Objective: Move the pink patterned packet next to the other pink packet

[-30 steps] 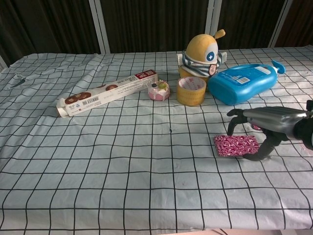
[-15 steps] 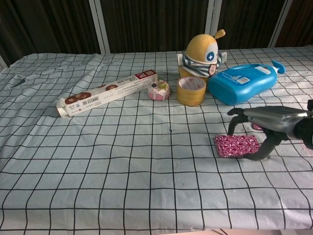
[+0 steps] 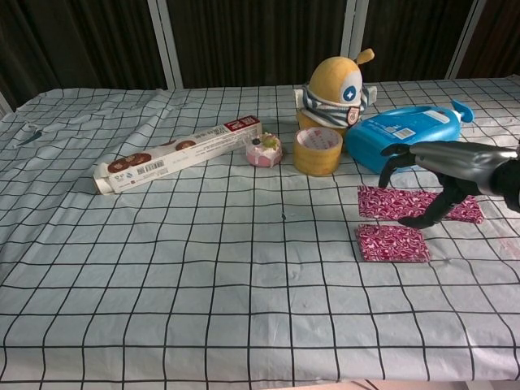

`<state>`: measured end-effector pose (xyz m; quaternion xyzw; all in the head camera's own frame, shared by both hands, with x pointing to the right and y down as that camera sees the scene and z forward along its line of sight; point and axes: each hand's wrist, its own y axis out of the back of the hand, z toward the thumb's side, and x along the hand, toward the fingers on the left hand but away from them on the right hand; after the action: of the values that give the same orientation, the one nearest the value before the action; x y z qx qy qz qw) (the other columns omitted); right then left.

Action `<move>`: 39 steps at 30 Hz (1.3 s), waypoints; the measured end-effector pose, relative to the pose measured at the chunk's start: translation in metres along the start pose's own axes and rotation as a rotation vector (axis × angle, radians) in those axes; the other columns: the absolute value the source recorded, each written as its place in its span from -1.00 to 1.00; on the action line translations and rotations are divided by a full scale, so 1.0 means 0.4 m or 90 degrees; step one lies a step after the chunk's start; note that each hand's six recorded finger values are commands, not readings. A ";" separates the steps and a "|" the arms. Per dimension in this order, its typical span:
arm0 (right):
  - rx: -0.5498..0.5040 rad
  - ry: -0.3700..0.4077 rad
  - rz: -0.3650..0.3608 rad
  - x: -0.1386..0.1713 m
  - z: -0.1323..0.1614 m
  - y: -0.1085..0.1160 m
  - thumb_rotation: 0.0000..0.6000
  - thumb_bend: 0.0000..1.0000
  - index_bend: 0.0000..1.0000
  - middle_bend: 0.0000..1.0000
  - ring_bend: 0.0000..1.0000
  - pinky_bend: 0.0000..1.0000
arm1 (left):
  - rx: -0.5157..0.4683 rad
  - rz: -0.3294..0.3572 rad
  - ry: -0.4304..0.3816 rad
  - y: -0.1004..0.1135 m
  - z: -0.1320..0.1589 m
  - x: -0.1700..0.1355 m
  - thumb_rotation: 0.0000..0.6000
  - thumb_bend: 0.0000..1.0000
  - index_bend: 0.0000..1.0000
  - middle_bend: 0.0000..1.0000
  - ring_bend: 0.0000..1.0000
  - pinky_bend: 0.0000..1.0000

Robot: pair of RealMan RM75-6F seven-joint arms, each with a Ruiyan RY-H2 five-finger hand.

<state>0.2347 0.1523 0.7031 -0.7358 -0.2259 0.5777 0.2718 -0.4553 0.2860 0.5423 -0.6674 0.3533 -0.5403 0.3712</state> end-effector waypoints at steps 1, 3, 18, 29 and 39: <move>-0.001 -0.003 -0.004 -0.009 0.003 0.005 1.00 -0.45 -0.03 -0.99 -1.00 -0.91 | 0.000 0.000 0.000 0.000 0.000 0.001 1.00 -0.10 -1.00 -0.90 -1.00 -1.00; -0.002 -0.008 -0.011 -0.028 0.010 0.015 1.00 -0.45 -0.04 -0.99 -1.00 -0.91 | 0.000 -0.001 0.000 -0.001 0.000 0.002 1.00 -0.10 -1.00 -0.90 -1.00 -1.00; 0.067 -0.037 0.006 -0.144 0.073 -0.032 1.00 -0.45 -0.93 -1.00 -1.00 -0.91 | -0.004 0.003 0.014 0.007 -0.014 0.006 1.00 -0.10 -1.00 -0.90 -1.00 -1.00; 0.052 0.007 -0.019 -0.052 0.049 0.021 1.00 -0.45 -1.00 -1.00 -1.00 -0.91 | -0.003 0.003 0.009 0.006 -0.010 0.004 1.00 -0.10 -1.00 -0.90 -1.00 -1.00; 0.055 0.043 -0.104 0.160 -0.062 0.065 1.00 -0.45 -1.00 -1.00 -1.00 -0.93 | -0.006 0.011 0.006 0.011 -0.007 -0.002 1.00 -0.10 -1.00 -0.91 -1.00 -1.00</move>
<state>0.2740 0.1709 0.6439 -0.7217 -0.2504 0.5376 0.3569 -0.4586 0.2841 0.5384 -0.6637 0.3633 -0.5386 0.3706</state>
